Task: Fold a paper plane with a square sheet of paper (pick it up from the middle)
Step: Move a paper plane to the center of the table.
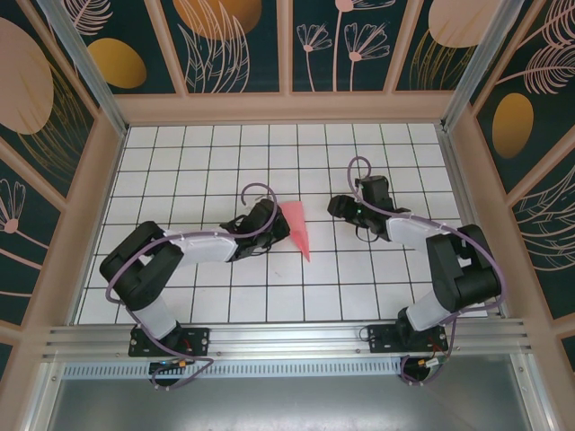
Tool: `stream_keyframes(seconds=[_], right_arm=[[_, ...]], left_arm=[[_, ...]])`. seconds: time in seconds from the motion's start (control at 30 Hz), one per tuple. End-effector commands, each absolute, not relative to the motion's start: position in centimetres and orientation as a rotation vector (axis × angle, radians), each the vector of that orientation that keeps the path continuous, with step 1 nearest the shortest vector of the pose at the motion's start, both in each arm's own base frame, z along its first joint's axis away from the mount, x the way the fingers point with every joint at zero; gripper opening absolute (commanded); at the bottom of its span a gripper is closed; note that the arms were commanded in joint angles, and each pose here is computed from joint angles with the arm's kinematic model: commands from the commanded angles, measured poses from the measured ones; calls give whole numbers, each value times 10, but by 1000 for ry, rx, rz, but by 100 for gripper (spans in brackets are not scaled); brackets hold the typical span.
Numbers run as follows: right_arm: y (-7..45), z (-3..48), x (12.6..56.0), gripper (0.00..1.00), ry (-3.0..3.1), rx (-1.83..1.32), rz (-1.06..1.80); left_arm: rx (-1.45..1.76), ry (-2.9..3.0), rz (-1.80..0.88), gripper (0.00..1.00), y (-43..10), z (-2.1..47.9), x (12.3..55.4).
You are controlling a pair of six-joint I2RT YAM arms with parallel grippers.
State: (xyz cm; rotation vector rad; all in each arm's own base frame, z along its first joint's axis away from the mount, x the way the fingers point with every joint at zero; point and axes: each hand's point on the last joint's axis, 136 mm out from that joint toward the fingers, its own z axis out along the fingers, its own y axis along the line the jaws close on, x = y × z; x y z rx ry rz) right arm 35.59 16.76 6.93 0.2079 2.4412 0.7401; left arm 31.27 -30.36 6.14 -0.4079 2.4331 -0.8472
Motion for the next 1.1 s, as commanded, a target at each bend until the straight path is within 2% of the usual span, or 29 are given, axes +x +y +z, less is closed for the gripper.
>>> stream_keyframes(seconds=[0.0, 0.27, 0.43, 0.57, 0.73, 0.83, 1.0, 1.07], right_arm=[[177, 97, 358, 63, 2350, 187, 817], [186, 108, 358, 63, 2370, 197, 840], [194, 112, 353, 63, 2395, 183, 810], [202, 119, 346, 63, 2406, 174, 796], [212, 117, 335, 64, 2439, 150, 775], [220, 114, 329, 61, 2458, 124, 781], [239, 105, 313, 47, 2504, 40, 772], [247, 100, 308, 45, 2523, 1, 760]], left_arm=[[-333, 2296, -974, 0, -314, 98, 321], [-212, 2177, -1123, 0, -317, 127, 313], [-183, 2137, -1240, 0, -318, 124, 316], [-159, 2142, -1351, 0, -327, 113, 318], [-207, 2268, -1305, 0, -327, 67, 322], [-231, 2311, -1278, 0, -321, 52, 320], [-233, 2359, -1221, 0, -314, 41, 319], [-232, 2368, -1203, 0, -312, 39, 318]])
